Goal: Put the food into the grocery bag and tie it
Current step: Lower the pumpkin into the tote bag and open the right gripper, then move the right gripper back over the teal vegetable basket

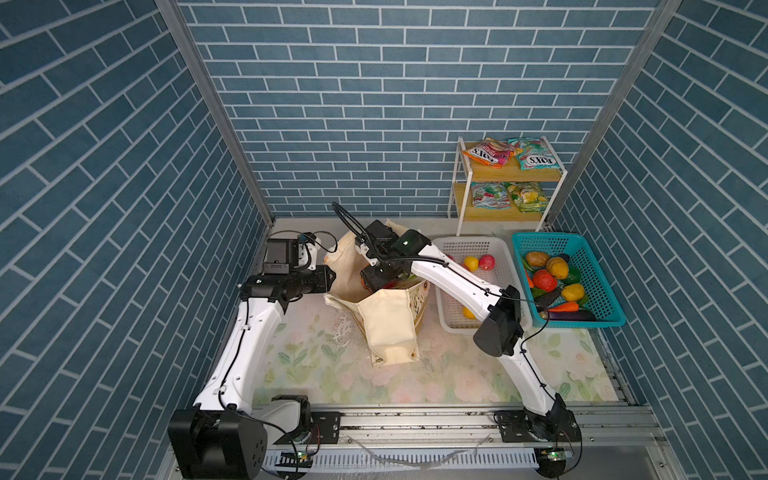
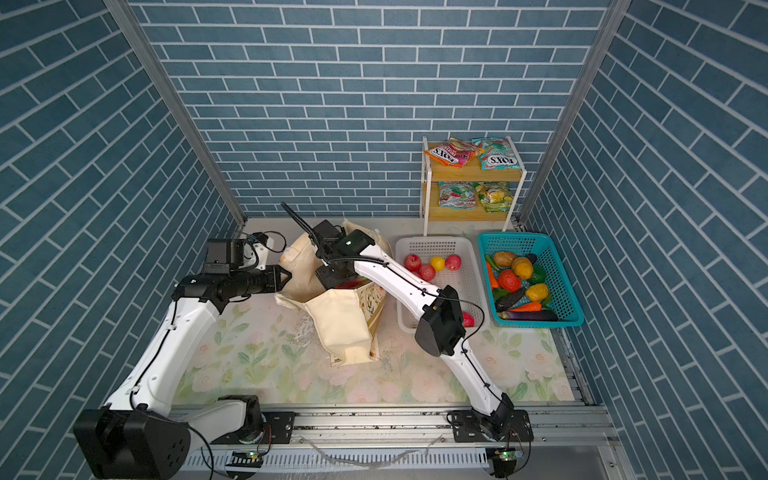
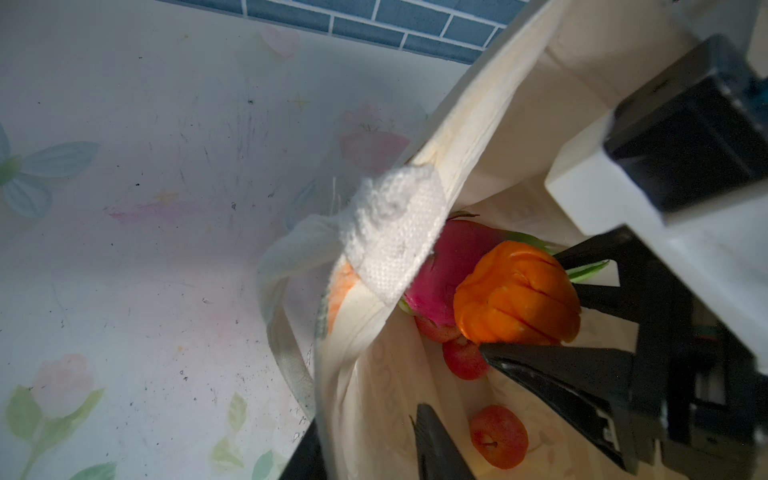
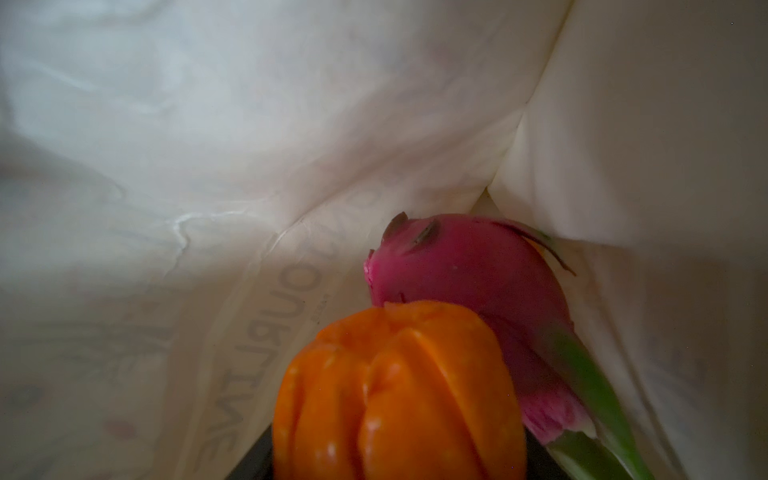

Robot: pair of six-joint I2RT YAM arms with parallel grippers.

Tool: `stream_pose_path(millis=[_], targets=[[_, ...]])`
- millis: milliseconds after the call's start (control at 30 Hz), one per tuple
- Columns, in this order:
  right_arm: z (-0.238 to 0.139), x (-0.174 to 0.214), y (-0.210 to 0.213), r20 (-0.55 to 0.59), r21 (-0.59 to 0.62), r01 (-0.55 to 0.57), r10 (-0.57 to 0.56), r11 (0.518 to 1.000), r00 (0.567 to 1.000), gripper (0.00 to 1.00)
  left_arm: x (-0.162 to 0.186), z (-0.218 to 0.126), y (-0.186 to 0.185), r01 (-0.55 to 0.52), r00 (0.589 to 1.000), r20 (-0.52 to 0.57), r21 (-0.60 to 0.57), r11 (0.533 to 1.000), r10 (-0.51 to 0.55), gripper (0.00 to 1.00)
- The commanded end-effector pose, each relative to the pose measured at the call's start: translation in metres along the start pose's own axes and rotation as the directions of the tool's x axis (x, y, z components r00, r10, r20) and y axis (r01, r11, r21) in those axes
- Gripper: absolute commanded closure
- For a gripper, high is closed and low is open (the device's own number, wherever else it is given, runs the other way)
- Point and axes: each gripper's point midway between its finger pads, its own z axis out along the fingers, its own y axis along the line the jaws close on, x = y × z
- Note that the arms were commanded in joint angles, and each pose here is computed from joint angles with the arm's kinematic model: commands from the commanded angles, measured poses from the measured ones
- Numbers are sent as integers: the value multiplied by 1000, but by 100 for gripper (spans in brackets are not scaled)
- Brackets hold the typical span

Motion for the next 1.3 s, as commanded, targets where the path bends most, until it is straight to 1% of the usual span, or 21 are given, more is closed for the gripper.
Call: stream_pose_path(millis=[0, 67, 100, 133, 167, 200, 433, 500, 567, 733, 1033, 1267], targets=[[5, 12, -6, -46, 42, 29, -27, 999, 999, 31, 4, -1, -2, -6, 1000, -7, 3, 1000, 7, 64], [4, 13, -6, -44, 43, 26, -24, 999, 999, 27, 5, -1, -2, -7, 1000, -6, 2, 1000, 7, 64], [2, 12, -6, -39, 46, 25, -23, 999, 999, 22, 5, -1, -2, -8, 1000, -5, 2, 1000, 8, 64], [0, 11, -6, -33, 51, 25, -23, 998, 999, 10, 5, -1, -2, -9, 1000, -7, 1, 1000, 9, 64], [-5, 10, -5, -24, 53, 27, -26, 998, 999, 4, 6, -1, -2, -10, 1000, -9, 2, 1000, 10, 64], [-8, 8, -4, -13, 54, 28, -28, 998, 1000, 2, 6, 0, -3, -11, 1000, -12, 4, 1000, 12, 64], [-39, -8, 0, 77, 65, 54, -59, 996, 995, 1, 6, -3, 1, -20, 1000, -7, -23, 1000, 20, 64], [-44, -12, 0, 96, 72, 53, -60, 996, 994, 1, 5, -2, 0, -19, 1000, -12, -17, 1000, 19, 64], [-62, -17, -1, 133, 78, 49, -59, 996, 989, 1, 6, -1, 1, -16, 1000, -17, -23, 1000, 16, 64], [-82, -18, -7, 176, 113, 40, -60, 993, 983, 1, 7, -3, 7, -22, 1000, -22, -57, 998, 21, 64], [-114, -28, -7, 293, 98, 2, -30, 995, 956, 1, 8, 2, 5, -13, 1000, -29, -34, 999, 12, 64], [-134, -36, -10, 359, 106, -19, -20, 994, 933, 1, 9, 4, 4, -11, 999, -35, -28, 1000, 10, 64]])
